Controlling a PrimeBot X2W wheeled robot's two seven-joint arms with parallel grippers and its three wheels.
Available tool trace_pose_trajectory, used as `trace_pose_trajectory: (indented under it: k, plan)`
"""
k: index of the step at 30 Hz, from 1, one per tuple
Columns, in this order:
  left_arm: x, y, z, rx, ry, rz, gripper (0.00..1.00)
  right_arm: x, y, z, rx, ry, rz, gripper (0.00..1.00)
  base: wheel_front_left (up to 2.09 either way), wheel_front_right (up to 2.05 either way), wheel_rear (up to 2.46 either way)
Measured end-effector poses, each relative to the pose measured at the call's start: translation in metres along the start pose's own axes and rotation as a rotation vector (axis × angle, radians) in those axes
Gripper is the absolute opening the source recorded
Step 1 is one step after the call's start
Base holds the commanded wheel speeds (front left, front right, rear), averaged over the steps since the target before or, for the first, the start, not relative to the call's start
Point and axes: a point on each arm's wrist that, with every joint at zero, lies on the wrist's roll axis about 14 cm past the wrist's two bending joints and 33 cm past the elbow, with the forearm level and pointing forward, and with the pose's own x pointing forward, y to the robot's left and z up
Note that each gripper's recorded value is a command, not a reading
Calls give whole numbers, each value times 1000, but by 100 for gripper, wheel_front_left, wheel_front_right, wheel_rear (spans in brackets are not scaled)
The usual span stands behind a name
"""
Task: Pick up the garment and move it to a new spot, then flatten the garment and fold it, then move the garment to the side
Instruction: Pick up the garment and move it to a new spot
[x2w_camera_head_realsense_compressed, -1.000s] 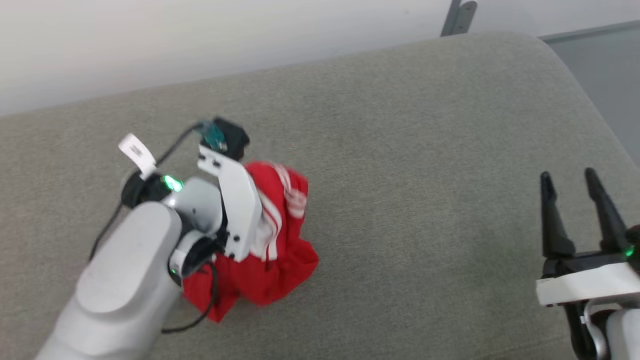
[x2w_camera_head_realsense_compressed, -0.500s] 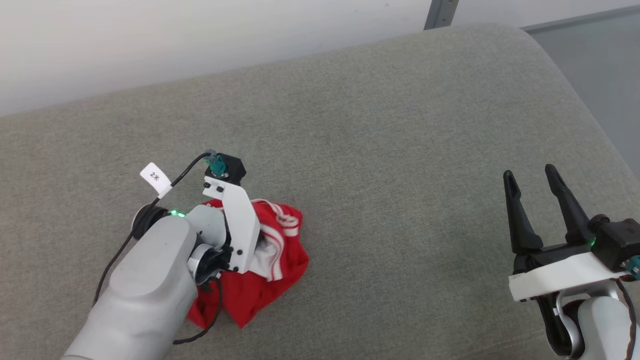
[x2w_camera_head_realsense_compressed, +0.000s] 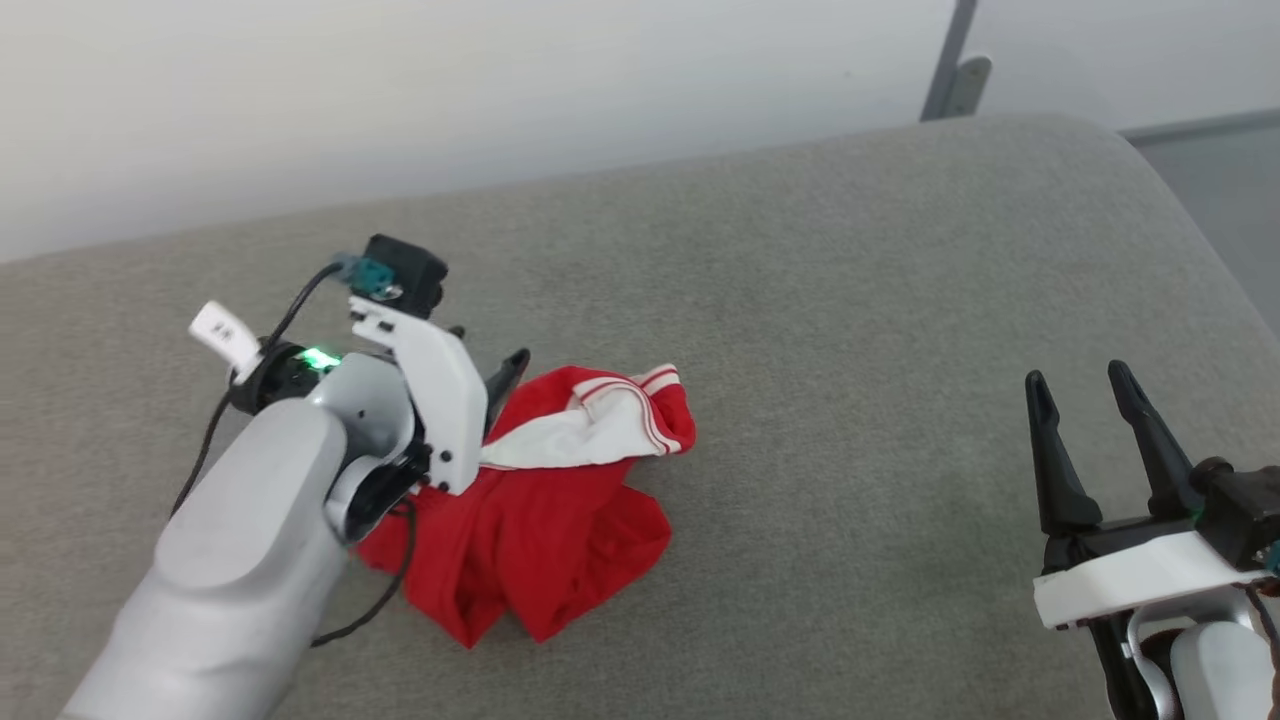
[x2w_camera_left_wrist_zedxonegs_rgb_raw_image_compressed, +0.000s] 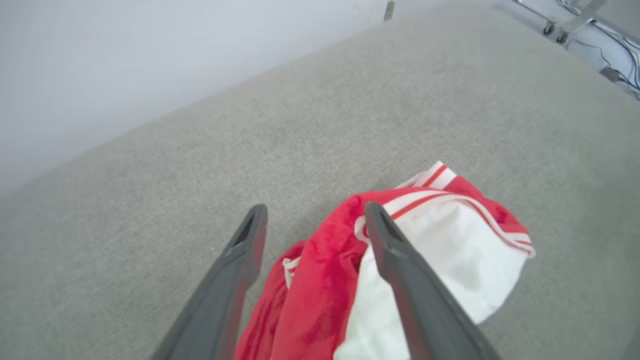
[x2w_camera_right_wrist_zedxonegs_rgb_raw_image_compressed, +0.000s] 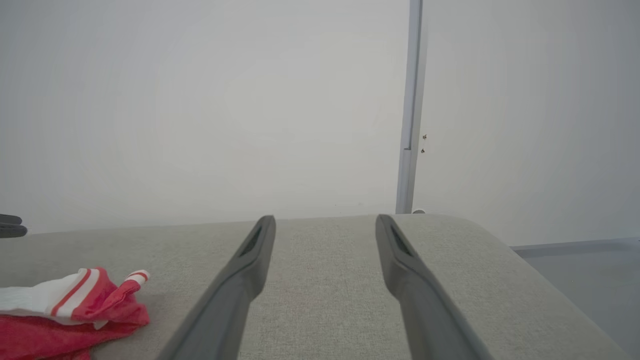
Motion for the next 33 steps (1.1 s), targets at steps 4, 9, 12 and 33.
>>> trace_pose_trajectory:
  k: [4,9,12,33]
  plan:
    - [-28,16,20,4,-171,59,100,-1,7,2,2,-9,21,100,0,0,0]
    - [-69,40,32,-20,-383,166,100,-2,13,6,2,-22,36,100,0,0,0]
    - [-95,53,30,-50,-487,233,100,-3,14,7,1,-24,40,100,0,0,0]
    - [-205,92,-68,-232,-660,552,100,-3,22,-4,-12,3,67,100,0,0,0]
